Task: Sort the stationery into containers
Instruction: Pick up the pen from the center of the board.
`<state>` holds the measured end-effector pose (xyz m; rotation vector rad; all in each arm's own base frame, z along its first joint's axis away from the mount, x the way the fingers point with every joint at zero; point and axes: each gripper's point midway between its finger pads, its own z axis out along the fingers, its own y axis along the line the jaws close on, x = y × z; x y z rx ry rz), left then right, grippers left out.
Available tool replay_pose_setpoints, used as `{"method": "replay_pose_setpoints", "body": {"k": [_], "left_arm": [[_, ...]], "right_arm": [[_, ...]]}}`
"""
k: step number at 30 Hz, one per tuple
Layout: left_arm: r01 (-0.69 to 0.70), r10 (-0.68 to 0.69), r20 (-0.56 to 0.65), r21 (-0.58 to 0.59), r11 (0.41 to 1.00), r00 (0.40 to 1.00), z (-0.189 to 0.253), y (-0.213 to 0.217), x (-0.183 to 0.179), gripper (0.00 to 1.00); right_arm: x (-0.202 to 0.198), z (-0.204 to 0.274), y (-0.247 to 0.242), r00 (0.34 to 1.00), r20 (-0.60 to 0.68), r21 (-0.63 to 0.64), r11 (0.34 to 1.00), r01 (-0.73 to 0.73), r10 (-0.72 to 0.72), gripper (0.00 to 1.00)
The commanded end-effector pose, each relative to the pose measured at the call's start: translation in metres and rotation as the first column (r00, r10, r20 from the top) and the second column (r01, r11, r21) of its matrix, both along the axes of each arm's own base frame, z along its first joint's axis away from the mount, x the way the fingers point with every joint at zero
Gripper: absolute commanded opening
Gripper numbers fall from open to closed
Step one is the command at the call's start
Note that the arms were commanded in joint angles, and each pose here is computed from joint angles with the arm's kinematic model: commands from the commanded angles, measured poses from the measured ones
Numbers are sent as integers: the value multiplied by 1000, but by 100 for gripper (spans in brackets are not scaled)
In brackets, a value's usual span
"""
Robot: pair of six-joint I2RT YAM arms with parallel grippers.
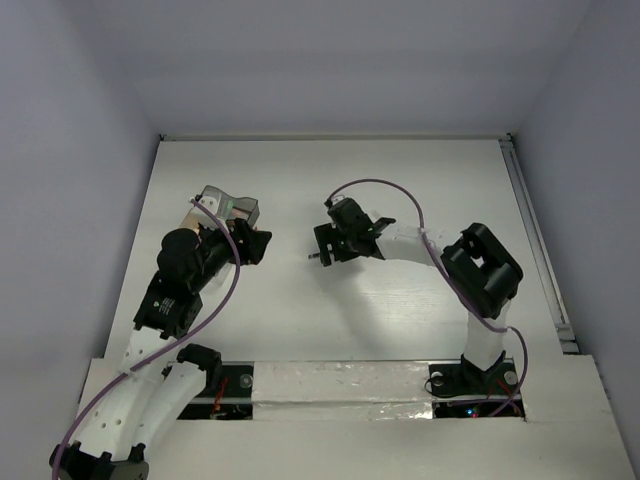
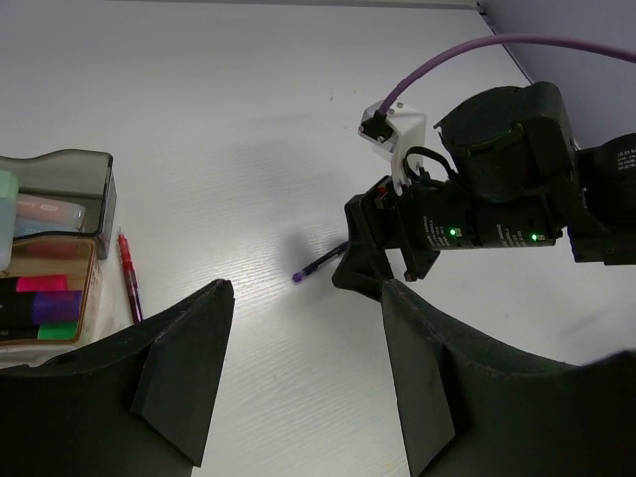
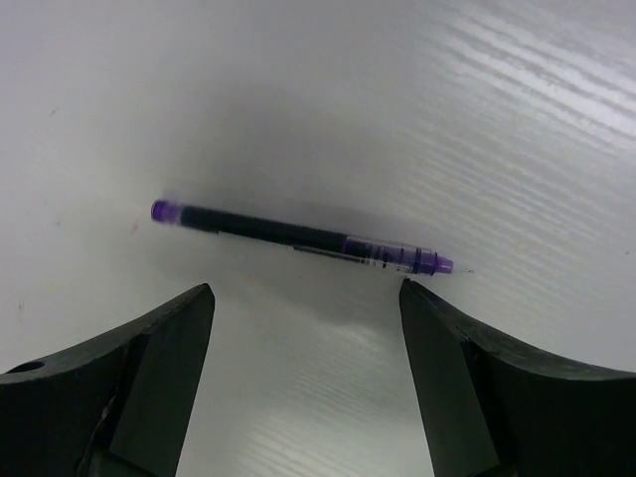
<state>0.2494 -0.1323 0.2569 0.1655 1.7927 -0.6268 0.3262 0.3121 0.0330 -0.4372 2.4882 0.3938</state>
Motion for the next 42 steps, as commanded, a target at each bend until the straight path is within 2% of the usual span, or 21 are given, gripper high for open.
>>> {"method": "replay_pose_setpoints", "body": {"k": [1, 9, 11, 17, 18, 21, 22, 24, 30, 32, 34, 36, 41, 42], "left_arm": [[4, -2, 69, -21, 1000, 998, 23, 0, 2, 57], [2, -1, 63, -19, 1000, 998, 21, -1, 3, 57], [3, -2, 62, -19, 1000, 998, 20, -1, 3, 57], [2, -1, 62, -18, 1000, 998, 20, -1, 4, 57], [5, -4, 60, -18, 1000, 998, 20, -1, 3, 57], [6, -5, 61, -20, 1000, 998, 20, -1, 3, 57], [6, -5, 59, -20, 1000, 998, 20, -2, 4, 57], [-6, 7, 58, -19, 1000, 998, 19, 1, 5, 57], [30, -29, 47, -32, 999, 998, 17, -5, 4, 57], [60, -58, 43, -47, 997, 997, 18, -11, 1, 57], [100, -98, 36, -65, 993, 995, 16, -18, -2, 57], [124, -123, 19, -93, 988, 992, 14, -23, -3, 56], [206, -210, 0, -186, 961, 978, 10, -40, -11, 54], [221, -228, -14, -200, 955, 974, 6, -44, -11, 54]], "right_arm": [[22, 2, 3, 997, 80, -45, 999, 26, -23, 82], [46, 15, 22, 994, 109, 0, 999, 33, -32, 85], [50, 11, 23, 993, 109, -10, 999, 43, -42, 82], [51, 2, 19, 995, 87, -64, 997, 49, -44, 65], [51, -1, 18, 996, 81, -71, 996, 45, -40, 60], [50, -10, 17, 997, 68, -88, 995, 46, -40, 51], [50, -13, 17, 997, 62, -96, 994, 43, -37, 43], [50, -21, 15, 998, 49, -119, 992, 41, -35, 35], [50, -37, 0, 998, 45, -211, 976, 61, -52, 32], [51, -44, -4, 998, 35, -246, 967, 58, -51, 25], [48, -47, -7, 999, 21, -267, 963, 40, -36, 8], [47, -46, -9, 999, 18, -278, 960, 39, -35, 1], [50, -4, 3, 995, 98, -153, 988, 36, -21, 0], [58, 35, 14, 983, 179, -54, 998, 41, -30, 0]]}}
